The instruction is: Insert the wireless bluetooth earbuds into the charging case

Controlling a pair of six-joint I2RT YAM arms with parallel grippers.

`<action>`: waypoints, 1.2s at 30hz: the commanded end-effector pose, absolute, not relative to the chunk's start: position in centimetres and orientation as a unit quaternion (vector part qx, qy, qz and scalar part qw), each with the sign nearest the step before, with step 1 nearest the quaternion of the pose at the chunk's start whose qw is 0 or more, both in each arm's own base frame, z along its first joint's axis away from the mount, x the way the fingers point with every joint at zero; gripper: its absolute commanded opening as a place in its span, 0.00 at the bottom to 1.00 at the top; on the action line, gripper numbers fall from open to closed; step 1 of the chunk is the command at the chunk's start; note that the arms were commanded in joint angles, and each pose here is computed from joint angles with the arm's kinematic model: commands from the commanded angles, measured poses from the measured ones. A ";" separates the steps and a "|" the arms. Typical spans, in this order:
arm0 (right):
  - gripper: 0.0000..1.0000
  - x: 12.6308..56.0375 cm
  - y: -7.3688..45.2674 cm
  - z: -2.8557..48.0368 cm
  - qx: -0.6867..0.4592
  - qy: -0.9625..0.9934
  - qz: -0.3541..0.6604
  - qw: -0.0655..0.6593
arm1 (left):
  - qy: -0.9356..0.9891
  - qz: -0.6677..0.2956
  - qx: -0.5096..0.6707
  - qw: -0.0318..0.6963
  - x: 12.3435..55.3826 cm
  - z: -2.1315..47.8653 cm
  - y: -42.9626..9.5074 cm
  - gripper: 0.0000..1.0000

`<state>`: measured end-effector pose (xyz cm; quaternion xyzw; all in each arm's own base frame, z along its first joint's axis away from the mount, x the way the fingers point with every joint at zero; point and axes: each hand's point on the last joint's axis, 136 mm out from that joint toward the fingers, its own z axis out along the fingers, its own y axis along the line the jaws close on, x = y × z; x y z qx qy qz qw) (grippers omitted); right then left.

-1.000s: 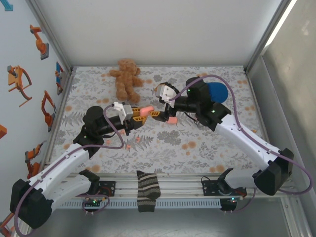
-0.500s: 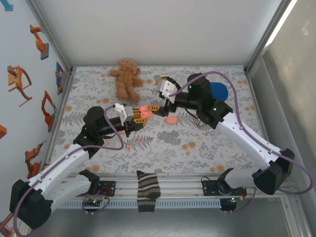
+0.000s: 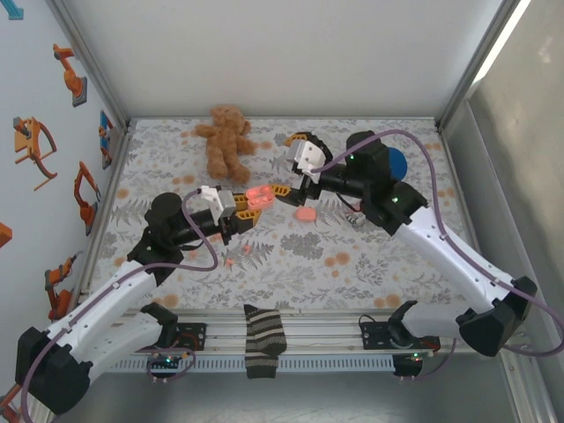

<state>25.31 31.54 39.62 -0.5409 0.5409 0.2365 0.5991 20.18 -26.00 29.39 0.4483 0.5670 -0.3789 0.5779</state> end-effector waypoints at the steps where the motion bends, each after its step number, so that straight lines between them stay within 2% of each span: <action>1: 0.92 25.4 30.1 40.9 -0.496 0.566 0.237 0.615 | 0.576 -0.365 0.422 0.597 20.3 29.6 -25.0 0.28; 6: 0.93 27.8 28.3 38.6 -0.402 0.668 0.231 0.582 | 0.596 -0.338 0.390 0.615 20.1 29.5 -23.1 0.28; 13: 0.92 28.2 28.1 31.3 -0.333 0.774 0.263 0.470 | 0.625 -0.301 0.367 0.620 18.4 29.4 -20.1 0.28; 22: 0.75 27.2 32.3 22.6 -0.296 0.833 0.349 0.311 | 0.637 -0.278 0.323 0.642 16.5 30.7 -16.9 0.26; 28: 0.75 25.1 36.4 19.3 -0.369 0.796 0.368 0.306 | 0.655 -0.262 0.306 0.639 16.4 31.5 -15.8 0.23; 32: 0.75 23.4 38.8 18.1 -0.456 0.724 0.372 0.361 | 0.661 -0.250 0.290 0.645 16.3 32.2 -14.9 0.20; 36: 0.77 21.7 41.0 16.2 -0.553 0.652 0.356 0.378 | 0.663 -0.244 0.287 0.647 16.1 32.6 -14.5 0.20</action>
